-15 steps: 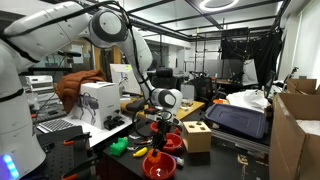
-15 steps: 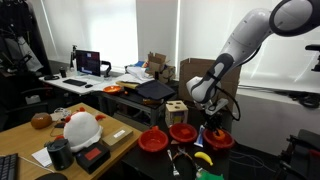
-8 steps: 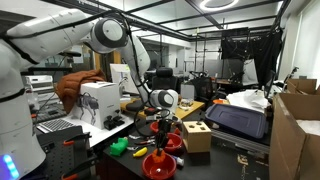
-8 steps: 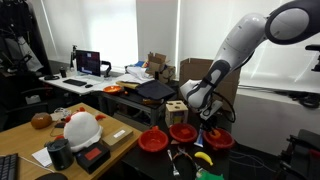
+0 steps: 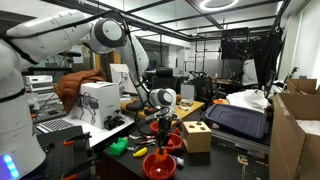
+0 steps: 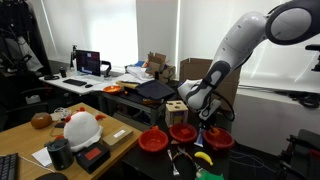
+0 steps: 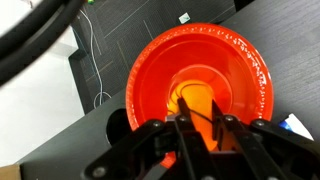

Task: Put the red block and orange toy into separate bowls

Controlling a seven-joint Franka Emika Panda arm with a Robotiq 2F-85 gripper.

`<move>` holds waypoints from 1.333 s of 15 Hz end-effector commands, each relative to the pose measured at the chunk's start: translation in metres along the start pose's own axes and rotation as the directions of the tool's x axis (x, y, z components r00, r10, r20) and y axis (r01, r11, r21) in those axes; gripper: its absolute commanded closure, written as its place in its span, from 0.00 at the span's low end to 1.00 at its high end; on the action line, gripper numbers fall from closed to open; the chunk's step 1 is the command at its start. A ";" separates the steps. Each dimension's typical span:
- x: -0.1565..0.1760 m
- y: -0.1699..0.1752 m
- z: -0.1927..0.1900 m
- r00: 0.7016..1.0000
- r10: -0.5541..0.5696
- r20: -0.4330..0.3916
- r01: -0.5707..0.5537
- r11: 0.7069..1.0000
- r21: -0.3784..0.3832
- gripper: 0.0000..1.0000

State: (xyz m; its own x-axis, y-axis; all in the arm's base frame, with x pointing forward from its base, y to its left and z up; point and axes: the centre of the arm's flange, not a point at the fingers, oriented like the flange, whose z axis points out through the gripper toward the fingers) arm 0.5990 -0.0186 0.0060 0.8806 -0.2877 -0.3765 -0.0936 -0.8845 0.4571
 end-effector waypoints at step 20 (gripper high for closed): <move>-0.016 0.025 -0.090 0.985 -0.084 -0.148 0.110 0.978 0.179 0.00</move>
State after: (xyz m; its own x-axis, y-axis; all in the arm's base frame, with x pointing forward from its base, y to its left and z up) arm 0.6352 -0.0021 0.0532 0.9268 -0.2090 -0.3120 -0.0831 -0.9243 0.3724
